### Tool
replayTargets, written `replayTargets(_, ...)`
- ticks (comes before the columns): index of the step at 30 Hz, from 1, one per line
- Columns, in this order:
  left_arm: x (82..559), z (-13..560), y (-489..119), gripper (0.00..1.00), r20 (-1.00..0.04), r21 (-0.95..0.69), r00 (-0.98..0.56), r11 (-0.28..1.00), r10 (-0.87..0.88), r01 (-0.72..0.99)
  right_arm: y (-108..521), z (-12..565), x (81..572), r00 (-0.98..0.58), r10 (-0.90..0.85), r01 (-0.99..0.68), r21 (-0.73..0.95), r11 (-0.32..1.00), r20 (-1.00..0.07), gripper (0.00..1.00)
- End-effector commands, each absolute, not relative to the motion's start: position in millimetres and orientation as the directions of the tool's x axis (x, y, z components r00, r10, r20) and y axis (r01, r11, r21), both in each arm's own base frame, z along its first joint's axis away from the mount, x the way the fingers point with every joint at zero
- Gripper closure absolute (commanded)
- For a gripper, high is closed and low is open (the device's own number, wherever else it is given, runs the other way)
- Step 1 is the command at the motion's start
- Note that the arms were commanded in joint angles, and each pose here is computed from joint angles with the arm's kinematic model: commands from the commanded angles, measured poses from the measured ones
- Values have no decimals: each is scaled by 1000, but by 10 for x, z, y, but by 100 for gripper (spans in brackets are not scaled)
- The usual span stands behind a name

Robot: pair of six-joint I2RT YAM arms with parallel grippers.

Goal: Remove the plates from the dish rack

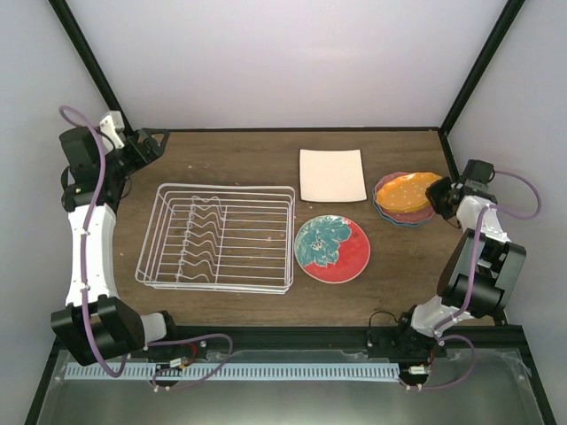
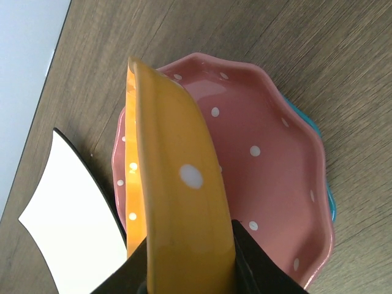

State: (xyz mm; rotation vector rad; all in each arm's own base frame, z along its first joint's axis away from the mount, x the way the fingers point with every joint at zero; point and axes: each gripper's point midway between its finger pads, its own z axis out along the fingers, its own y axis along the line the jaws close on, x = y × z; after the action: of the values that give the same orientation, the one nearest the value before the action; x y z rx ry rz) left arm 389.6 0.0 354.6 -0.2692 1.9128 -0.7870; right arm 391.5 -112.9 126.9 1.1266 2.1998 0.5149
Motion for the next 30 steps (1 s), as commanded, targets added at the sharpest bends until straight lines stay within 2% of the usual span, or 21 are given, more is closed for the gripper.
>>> replayTargets(1, 3895, 3612, 15, 0, -736, -622, -452, 767, -503, 160, -1220, 1502, 4078, -429, 808, 530, 612, 587, -404, 92)
replayTargets(17, 3877, 3592, 0, 0, -734, -626, -455, 763, -504, 164, -1198, 1079, 3878, -535, 783, 606, 501, 618, -319, 62)
replayTargets(30, 3817, 3685, -1, 0, -769, -588, -428, 788, -475, 183, -1276, 978, 3798, -569, 756, 630, 419, 653, -323, 48)
